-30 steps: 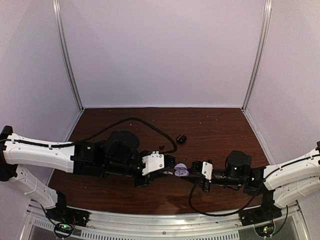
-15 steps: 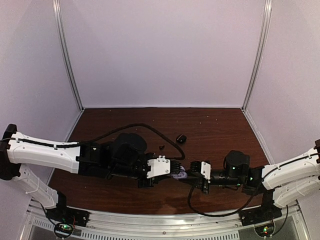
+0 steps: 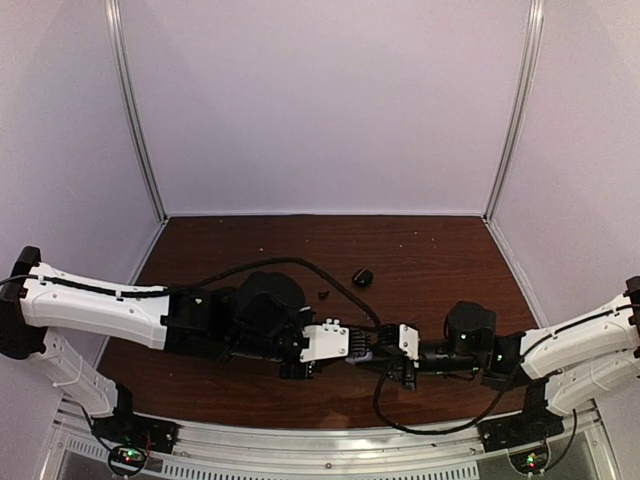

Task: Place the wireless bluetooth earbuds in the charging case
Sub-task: Insert the left earbud into the left side groove of the charging case.

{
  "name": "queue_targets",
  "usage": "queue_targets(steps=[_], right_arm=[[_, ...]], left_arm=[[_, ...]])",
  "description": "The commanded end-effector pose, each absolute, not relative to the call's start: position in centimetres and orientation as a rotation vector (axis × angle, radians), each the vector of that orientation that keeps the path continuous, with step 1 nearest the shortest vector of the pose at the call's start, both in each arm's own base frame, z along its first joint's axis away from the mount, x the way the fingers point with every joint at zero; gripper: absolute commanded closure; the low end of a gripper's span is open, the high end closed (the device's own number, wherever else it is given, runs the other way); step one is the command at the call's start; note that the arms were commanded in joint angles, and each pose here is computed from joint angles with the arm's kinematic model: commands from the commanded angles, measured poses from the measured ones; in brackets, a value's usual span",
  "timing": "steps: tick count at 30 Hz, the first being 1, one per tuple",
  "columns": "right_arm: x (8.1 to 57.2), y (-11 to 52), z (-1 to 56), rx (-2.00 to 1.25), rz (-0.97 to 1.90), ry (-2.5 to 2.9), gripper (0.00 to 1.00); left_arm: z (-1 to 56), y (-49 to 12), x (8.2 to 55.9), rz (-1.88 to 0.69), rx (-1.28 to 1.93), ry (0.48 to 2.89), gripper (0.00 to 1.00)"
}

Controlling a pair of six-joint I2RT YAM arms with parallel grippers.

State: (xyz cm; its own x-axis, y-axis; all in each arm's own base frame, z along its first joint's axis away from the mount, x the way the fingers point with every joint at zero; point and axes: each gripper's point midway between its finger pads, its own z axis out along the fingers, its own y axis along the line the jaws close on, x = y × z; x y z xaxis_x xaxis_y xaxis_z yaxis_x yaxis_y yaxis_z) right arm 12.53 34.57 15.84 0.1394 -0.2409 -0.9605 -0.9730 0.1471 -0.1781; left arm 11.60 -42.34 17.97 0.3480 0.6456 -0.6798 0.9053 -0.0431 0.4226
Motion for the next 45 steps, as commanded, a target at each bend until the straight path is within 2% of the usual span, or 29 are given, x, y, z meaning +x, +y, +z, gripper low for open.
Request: queue_targets(steps=[1,45], right_arm=[[12.6,35.3,17.7,-1.285,0.891,1.289,0.91],[12.3,35.2,17.4,-1.288,0.902,1.284,0.91]], left_arm=[[19.2,-43.6,11.1,-0.391,1.774,1.322,0.91],[20.5,-43.3,9.1,-0.481,1.815,1.259,0.93]])
